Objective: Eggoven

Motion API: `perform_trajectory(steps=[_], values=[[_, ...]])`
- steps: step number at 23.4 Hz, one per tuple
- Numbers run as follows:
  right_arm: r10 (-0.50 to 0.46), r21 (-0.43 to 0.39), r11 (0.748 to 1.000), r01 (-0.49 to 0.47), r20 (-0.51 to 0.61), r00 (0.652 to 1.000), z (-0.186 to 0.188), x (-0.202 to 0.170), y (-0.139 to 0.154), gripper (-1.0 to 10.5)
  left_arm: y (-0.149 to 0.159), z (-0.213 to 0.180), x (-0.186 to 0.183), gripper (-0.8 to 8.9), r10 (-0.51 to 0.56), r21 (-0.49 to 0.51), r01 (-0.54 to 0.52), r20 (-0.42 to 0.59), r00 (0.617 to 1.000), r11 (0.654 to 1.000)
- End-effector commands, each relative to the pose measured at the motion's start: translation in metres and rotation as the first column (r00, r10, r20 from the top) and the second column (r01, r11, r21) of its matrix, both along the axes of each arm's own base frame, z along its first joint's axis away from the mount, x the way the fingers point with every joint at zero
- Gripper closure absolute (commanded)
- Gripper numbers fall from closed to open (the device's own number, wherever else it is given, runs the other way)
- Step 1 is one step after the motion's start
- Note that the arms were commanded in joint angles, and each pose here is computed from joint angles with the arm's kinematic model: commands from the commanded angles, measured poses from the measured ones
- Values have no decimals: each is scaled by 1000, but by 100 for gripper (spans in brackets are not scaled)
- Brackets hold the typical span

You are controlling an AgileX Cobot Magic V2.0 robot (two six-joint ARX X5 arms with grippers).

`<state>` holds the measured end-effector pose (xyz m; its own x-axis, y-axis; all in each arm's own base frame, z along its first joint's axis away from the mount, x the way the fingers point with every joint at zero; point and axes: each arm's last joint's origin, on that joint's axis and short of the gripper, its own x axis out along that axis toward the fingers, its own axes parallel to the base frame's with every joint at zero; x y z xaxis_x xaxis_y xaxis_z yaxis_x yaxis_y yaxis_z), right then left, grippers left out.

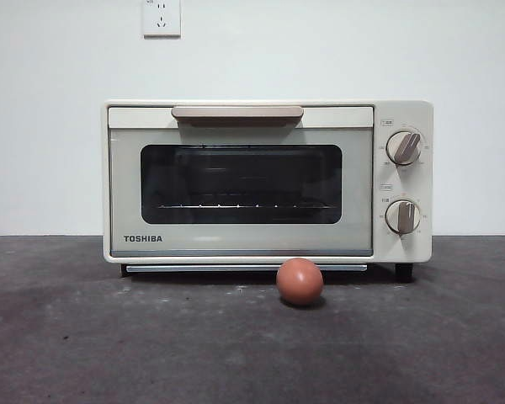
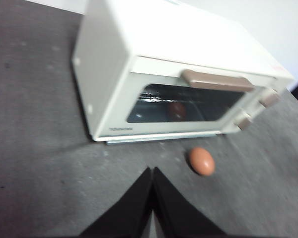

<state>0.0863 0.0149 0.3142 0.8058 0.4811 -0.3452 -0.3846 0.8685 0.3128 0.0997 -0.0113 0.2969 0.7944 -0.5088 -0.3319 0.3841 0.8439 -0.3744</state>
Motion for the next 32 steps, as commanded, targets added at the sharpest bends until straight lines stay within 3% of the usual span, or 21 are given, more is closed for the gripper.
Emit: perform_trajectory(steps=[1, 6, 12, 16, 19, 20, 28, 32], values=[[123, -68, 990, -125, -29, 992, 8, 0, 3, 942, -2, 9, -1, 806, -58, 63, 58, 4, 998, 996], [255, -66, 962, -263, -119, 960, 7, 0, 10, 942, -7, 10, -5, 806, -142, 111, 151, -87, 986, 982], [325, -66, 939, -339, -159, 932, 3, -5, 16, 942, -12, 6, -9, 806, -196, 121, 212, -134, 971, 970], [340, -60, 934, -353, -155, 927, 4, -5, 18, 933, -12, 6, -10, 806, -204, 120, 221, -134, 970, 968], [336, -50, 936, -347, -160, 928, 4, -5, 18, 647, -13, 6, -10, 806, -206, 120, 222, -133, 969, 968], [329, -35, 940, -339, -169, 929, 4, -5, 18, 610, -13, 6, -10, 806, -206, 120, 222, -133, 969, 968], [357, 47, 934, -355, -214, 909, 2, 36, 36, 609, -13, 6, -9, 806, -206, 121, 221, -128, 970, 968], [344, 8, 936, -353, -249, 906, -9, 70, 69, 609, -13, 6, -9, 806, -205, 120, 221, -128, 970, 968]])
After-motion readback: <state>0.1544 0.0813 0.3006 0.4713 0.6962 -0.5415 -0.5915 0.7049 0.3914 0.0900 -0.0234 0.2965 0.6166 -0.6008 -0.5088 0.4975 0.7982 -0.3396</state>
